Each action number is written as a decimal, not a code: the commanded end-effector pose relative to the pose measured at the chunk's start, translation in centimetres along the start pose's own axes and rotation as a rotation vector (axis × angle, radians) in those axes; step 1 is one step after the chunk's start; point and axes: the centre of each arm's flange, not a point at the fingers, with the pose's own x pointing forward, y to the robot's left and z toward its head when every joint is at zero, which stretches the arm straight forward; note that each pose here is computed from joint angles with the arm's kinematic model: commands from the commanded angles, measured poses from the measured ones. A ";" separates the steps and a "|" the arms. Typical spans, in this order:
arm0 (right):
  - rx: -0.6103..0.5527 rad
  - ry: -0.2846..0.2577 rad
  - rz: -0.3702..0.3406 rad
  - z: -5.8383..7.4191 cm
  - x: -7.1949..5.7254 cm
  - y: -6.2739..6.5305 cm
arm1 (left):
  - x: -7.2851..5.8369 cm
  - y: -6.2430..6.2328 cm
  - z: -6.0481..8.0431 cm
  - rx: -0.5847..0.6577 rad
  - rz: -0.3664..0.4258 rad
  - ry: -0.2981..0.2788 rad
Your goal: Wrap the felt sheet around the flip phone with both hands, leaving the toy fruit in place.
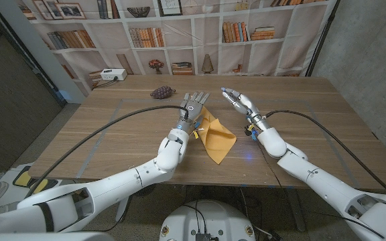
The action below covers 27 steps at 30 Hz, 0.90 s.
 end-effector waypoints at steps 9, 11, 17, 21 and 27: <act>0.212 -0.031 -0.035 -0.4 1.7 -3.3 | -0.1 0.3 -0.1 -0.068 -0.023 0.050; 0.229 -0.035 -0.044 -0.3 1.7 -3.7 | -0.1 0.3 -0.1 -0.060 -0.028 0.050; 0.289 -0.064 -0.064 0.1 2.0 -4.9 | -0.1 0.3 -0.2 -0.061 -0.029 0.053; 0.316 -0.079 -0.081 0.4 2.1 -5.4 | -0.1 0.4 -0.3 -0.068 -0.029 0.053; 0.338 -0.085 -0.097 0.6 1.9 -5.7 | -0.1 0.6 -0.7 -0.127 -0.037 0.061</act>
